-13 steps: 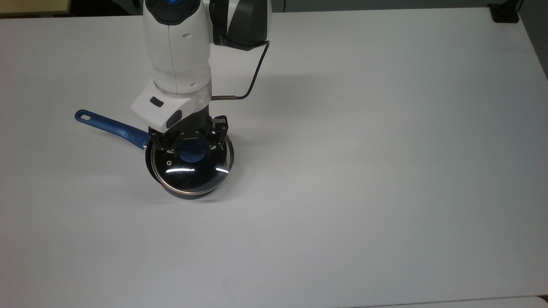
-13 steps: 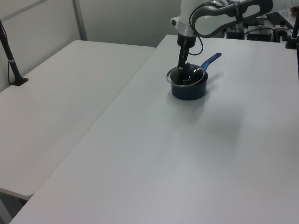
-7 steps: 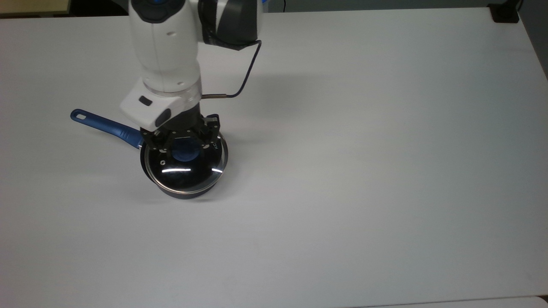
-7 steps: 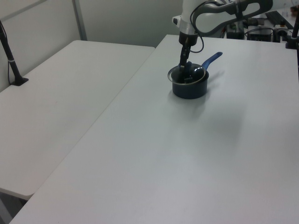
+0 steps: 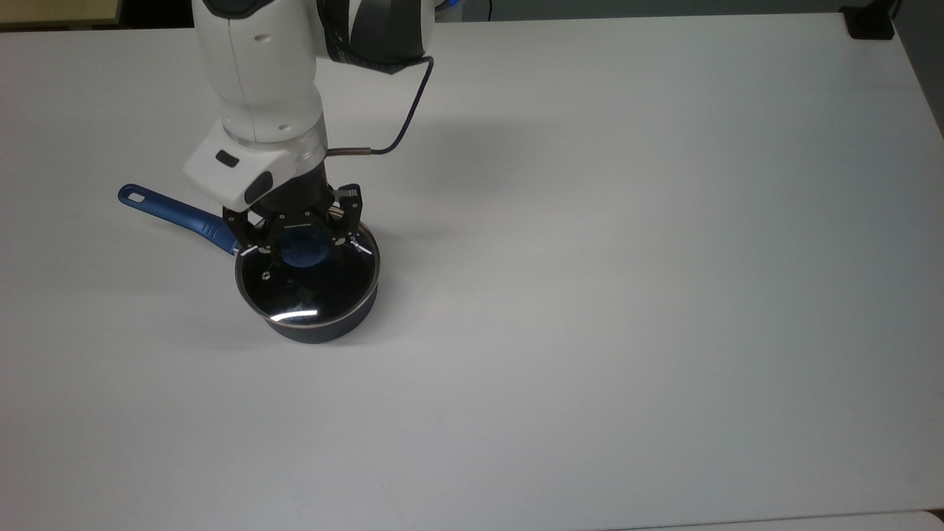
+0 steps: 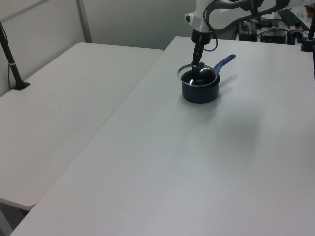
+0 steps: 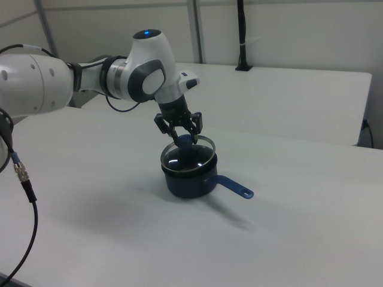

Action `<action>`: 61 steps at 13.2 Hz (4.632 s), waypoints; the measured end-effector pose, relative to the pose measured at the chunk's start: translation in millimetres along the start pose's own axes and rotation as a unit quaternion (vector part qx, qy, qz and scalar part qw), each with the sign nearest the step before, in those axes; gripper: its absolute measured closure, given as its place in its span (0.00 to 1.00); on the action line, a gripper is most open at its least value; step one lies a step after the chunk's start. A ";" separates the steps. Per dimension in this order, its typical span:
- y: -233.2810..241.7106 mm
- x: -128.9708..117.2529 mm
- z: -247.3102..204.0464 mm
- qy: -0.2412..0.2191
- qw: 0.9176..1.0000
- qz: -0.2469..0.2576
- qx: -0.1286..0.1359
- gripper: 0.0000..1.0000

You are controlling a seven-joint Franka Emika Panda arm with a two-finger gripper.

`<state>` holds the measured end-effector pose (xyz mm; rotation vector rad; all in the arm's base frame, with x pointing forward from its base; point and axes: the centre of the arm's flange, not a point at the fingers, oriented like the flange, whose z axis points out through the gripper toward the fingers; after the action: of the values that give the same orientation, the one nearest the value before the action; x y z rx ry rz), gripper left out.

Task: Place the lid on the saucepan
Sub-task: 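Shift the held lid to center it on the saucepan rim, then open the gripper and raise it away from the lid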

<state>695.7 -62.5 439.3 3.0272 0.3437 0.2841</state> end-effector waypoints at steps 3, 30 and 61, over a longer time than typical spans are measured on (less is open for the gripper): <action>-0.8 -9.1 -6.1 -0.002 1.000 -0.003 0.003 0.39; 10.3 -8.5 10.5 -0.003 1.000 0.013 0.024 0.39; -9.0 -68.8 -164.7 -0.047 0.992 0.117 0.016 0.00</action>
<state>596.2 -59.7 587.7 3.0986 -0.0140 0.1503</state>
